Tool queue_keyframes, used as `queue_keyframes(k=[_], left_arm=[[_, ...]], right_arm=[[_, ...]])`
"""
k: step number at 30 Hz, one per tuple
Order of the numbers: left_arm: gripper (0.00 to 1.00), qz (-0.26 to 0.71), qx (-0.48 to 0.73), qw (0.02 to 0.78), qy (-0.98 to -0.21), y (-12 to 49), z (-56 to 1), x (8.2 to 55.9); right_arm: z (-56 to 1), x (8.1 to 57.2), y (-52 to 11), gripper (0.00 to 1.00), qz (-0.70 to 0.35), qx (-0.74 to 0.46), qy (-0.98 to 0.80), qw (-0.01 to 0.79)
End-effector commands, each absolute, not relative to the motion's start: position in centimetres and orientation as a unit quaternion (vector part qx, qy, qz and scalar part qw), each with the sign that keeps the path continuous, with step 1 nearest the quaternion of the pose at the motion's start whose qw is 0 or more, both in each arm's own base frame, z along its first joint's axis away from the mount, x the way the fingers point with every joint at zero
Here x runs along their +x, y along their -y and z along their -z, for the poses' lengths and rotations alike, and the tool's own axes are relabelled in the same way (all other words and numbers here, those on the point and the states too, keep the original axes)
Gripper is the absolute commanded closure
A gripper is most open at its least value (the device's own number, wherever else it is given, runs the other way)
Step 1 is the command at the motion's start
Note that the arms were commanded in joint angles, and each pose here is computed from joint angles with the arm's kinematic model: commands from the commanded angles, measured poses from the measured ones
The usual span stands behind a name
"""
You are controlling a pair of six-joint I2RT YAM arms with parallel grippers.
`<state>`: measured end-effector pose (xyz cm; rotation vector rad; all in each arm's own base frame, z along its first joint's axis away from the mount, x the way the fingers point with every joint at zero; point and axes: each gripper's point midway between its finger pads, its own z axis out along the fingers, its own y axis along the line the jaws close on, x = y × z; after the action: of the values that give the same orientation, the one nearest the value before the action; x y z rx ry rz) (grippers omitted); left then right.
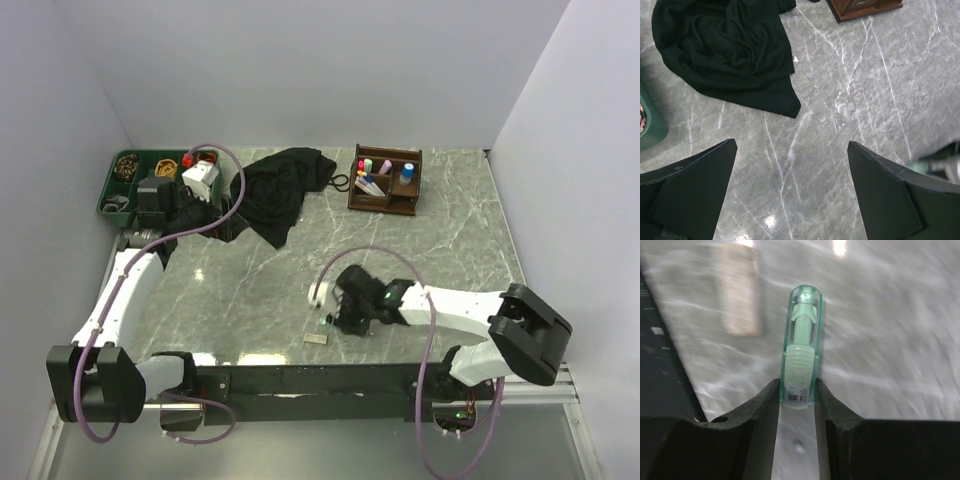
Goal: Sort the stationery into containers
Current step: Pick up the stationery from the center of the board, then place the stationery in the storage box.
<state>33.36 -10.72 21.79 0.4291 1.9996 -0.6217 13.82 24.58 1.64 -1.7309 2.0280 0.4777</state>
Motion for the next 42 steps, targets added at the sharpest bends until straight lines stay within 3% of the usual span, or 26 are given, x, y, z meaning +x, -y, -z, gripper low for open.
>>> queue_keyframes(k=[1,5,9,17,26,42], left_arm=[[0.0,0.265,0.183,0.488,-0.811,11.0,-23.6,34.2],[0.01,0.27,0.184,0.48,-0.814,11.2,-23.9,35.5],[0.0,0.276,0.187,0.482,-0.811,11.6,-25.1,37.1],[0.01,0.273,0.191,0.479,-0.812,12.4,-25.2,39.8],[0.01,0.261,0.184,0.463,-0.827,11.9,-23.2,41.0],[0.01,0.259,0.183,0.446,-0.837,12.0,-21.8,42.7]], right_arm=[[-7.2,19.4,-23.7,1.0,-0.188,-0.488,-0.81,0.264],[-9.8,25.5,-19.5,1.0,-0.209,-0.298,-0.886,0.287],[-10.7,28.7,-16.8,1.0,-0.223,-0.164,-0.912,0.303],[-11.0,33.2,-12.4,1.0,-0.187,-0.022,-0.927,0.325],[-10.8,39.6,-8.4,1.0,-0.128,0.033,-0.928,0.347],[-9.2,47.0,-7.3,1.0,-0.074,0.022,-0.928,0.365]])
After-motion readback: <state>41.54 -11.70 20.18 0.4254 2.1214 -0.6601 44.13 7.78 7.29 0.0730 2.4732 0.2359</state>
